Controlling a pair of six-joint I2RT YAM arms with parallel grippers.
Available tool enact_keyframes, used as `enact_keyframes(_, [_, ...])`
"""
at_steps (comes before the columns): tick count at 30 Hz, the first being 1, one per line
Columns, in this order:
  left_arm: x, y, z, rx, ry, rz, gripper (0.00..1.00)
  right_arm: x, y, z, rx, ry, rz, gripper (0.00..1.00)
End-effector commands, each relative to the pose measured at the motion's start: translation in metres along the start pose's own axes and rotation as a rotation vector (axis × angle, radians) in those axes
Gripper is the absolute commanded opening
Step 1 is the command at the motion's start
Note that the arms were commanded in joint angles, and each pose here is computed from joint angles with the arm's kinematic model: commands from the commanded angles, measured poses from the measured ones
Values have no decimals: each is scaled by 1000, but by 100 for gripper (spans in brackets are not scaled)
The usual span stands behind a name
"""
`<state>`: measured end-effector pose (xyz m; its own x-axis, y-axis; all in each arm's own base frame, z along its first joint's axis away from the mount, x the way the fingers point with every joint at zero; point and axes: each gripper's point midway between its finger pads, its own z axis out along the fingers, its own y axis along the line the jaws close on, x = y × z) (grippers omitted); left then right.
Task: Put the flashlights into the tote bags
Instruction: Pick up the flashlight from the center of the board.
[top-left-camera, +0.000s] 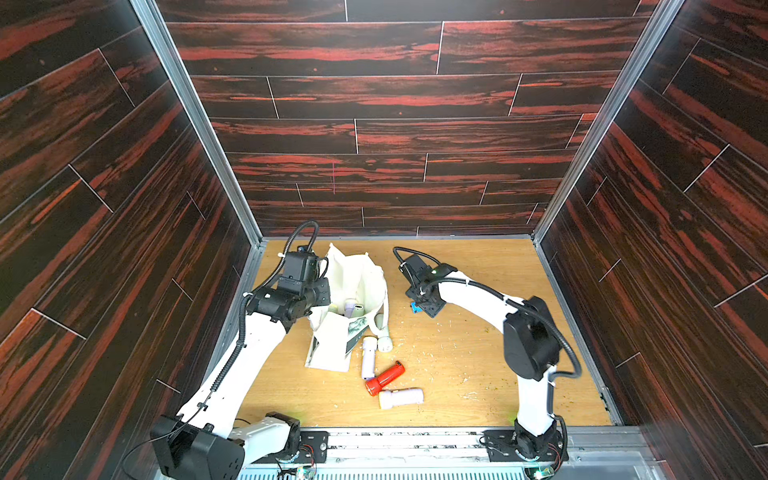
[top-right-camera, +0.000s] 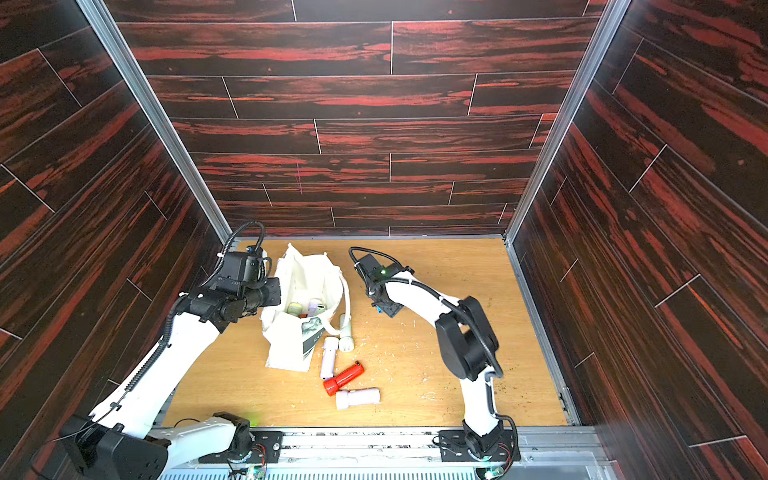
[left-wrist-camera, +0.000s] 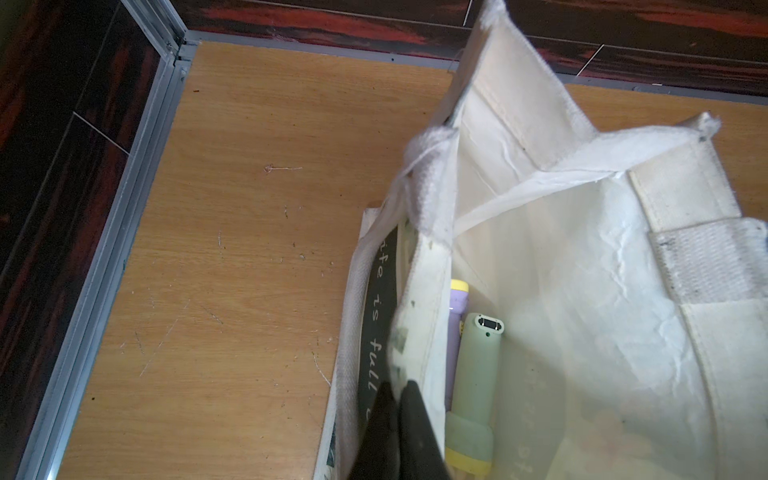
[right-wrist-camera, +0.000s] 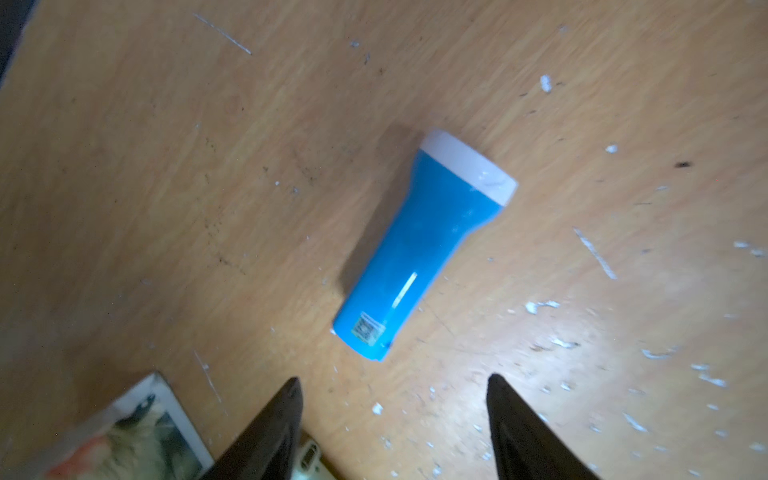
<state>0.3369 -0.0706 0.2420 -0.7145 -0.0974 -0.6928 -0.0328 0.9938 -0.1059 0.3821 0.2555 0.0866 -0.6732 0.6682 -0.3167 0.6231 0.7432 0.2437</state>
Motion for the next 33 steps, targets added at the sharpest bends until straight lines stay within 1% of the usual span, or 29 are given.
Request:
enact_keyframes(1, [12, 2, -4, -2, 29, 24, 0, 8, -15, 20, 110, 33, 40, 68])
enact_keyframes(5, [14, 2, -3, -1, 32, 27, 0, 12, -15, 30, 141, 47, 43, 66])
enact_keyframes(18, [16, 2, 0, -1, 41, 34, 0, 16, -16, 52, 174, 78, 43, 64])
enact_keyframes(29, [17, 2, 0, -1, 41, 37, 0, 17, -12, 63, 184, 94, 32, 62])
enact_keyframes(33, [18, 2, 1, -1, 44, 39, 0, 18, -12, 64, 186, 98, 28, 58])
